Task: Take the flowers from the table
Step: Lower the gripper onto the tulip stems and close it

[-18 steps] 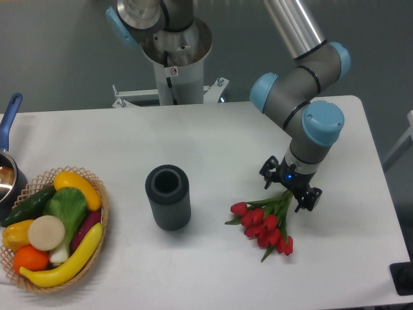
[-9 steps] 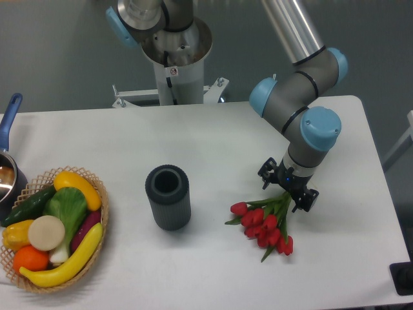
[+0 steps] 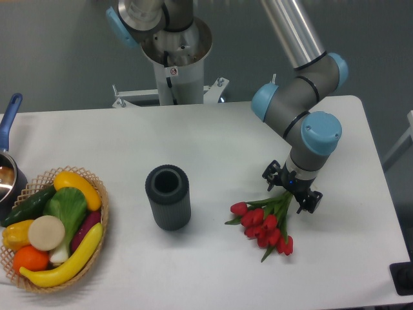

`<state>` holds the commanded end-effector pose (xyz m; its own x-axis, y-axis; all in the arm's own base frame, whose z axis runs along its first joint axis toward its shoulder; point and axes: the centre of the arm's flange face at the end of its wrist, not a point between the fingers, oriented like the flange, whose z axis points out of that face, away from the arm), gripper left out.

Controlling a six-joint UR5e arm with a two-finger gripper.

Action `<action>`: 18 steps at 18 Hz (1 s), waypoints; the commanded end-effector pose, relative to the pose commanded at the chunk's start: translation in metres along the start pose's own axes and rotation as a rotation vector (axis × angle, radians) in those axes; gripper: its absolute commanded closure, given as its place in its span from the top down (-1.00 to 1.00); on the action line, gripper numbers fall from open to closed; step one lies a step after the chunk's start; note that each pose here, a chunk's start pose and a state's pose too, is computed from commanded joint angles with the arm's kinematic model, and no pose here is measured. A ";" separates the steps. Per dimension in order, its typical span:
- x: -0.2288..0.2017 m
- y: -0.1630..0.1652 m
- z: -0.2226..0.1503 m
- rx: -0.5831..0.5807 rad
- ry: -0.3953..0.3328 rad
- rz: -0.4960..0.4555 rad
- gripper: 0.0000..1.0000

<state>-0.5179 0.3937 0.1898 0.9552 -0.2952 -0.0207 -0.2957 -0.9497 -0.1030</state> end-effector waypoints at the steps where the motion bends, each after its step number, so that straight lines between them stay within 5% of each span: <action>1: 0.000 0.000 0.000 0.000 0.000 0.000 0.62; 10: -0.001 -0.001 -0.004 0.001 -0.011 0.004 -0.02; 18: -0.003 0.000 -0.008 0.004 -0.017 0.000 -0.29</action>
<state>-0.5207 0.3940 0.1980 0.9552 -0.2936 -0.0372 -0.2959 -0.9493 -0.1066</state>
